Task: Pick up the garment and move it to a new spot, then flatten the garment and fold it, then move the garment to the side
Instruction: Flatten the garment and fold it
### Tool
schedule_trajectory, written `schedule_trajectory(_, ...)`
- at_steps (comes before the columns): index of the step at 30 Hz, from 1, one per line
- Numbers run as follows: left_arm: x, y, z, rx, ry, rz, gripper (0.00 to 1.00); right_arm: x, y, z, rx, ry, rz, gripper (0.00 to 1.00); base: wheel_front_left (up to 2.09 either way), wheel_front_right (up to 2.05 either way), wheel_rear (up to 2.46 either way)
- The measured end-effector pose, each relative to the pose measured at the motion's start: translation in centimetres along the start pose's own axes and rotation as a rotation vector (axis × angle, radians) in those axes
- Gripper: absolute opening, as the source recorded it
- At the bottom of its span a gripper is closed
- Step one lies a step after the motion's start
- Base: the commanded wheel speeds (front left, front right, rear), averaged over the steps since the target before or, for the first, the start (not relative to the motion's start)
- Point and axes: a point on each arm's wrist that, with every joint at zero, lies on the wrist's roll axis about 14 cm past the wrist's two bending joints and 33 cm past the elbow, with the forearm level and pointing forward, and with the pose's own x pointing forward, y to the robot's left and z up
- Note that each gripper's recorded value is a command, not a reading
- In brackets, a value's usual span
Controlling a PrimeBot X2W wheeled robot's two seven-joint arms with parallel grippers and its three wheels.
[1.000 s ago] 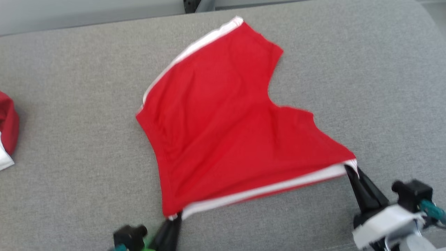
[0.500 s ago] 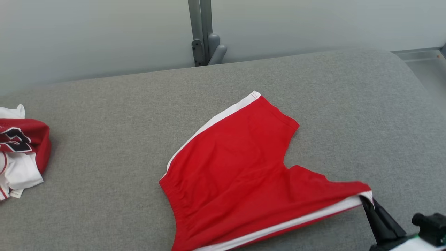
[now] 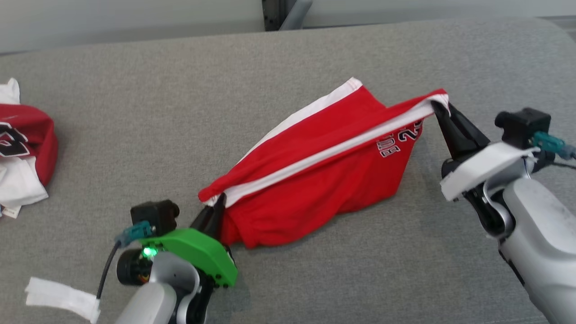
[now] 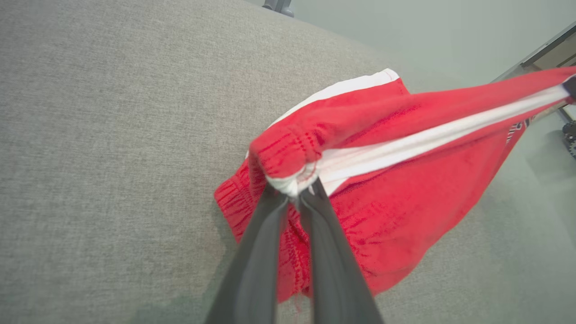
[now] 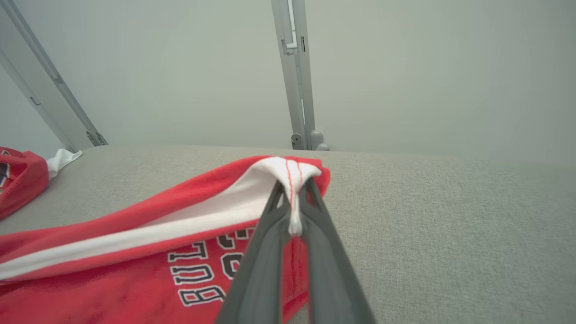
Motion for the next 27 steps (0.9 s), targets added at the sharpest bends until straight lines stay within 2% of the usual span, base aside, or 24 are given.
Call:
schedule_trajectory(2,1.5,1.5,0.4,0.038,0.004,0.048,0.00,2.5,0.2,-1.0,-0.007,0.037,0.019,0.00,0.00,0.00,0.00)
schedule_trajectory(5,3.2,3.0,-0.1,0.005,0.034,0.096,0.00,5.4,0.7,-3.3,0.005,0.104,0.035,0.00,0.00,0.00,0.00)
schedule_trajectory(14,4.6,7.5,-1.1,0.034,0.095,0.221,0.00,10.7,3.4,-8.1,0.032,0.231,0.084,0.00,0.00,0.00,0.00)
schedule_trajectory(15,4.6,7.7,-1.2,0.036,0.102,0.224,0.00,10.9,3.6,-8.5,0.021,0.246,0.090,0.25,0.00,0.00,0.00)
schedule_trajectory(16,4.7,8.0,-1.3,0.038,0.107,0.230,0.00,11.1,3.9,-8.9,0.010,0.259,0.098,0.91,0.00,0.00,0.00)
schedule_trajectory(17,4.9,8.4,-1.2,0.045,0.107,0.236,0.06,11.3,4.3,-9.6,0.000,0.280,0.107,1.00,0.00,0.00,0.00)
schedule_trajectory(18,4.9,8.4,-1.2,0.045,0.107,0.236,0.06,11.3,4.3,-9.6,0.000,0.280,0.107,1.00,0.00,0.00,0.00)
schedule_trajectory(21,5.3,8.8,-0.9,0.049,0.092,0.240,0.49,11.3,4.4,-10.1,-0.014,0.297,0.111,1.00,0.00,0.00,0.00)
schedule_trajectory(22,5.4,8.8,-0.9,0.033,0.084,0.240,1.00,11.1,4.4,-10.3,-0.024,0.302,0.114,1.00,0.00,0.00,0.00)
schedule_trajectory(27,5.2,8.1,-0.3,0.053,0.044,0.213,1.00,10.3,5.6,-8.9,-0.027,0.255,0.149,1.00,0.00,0.00,0.00)
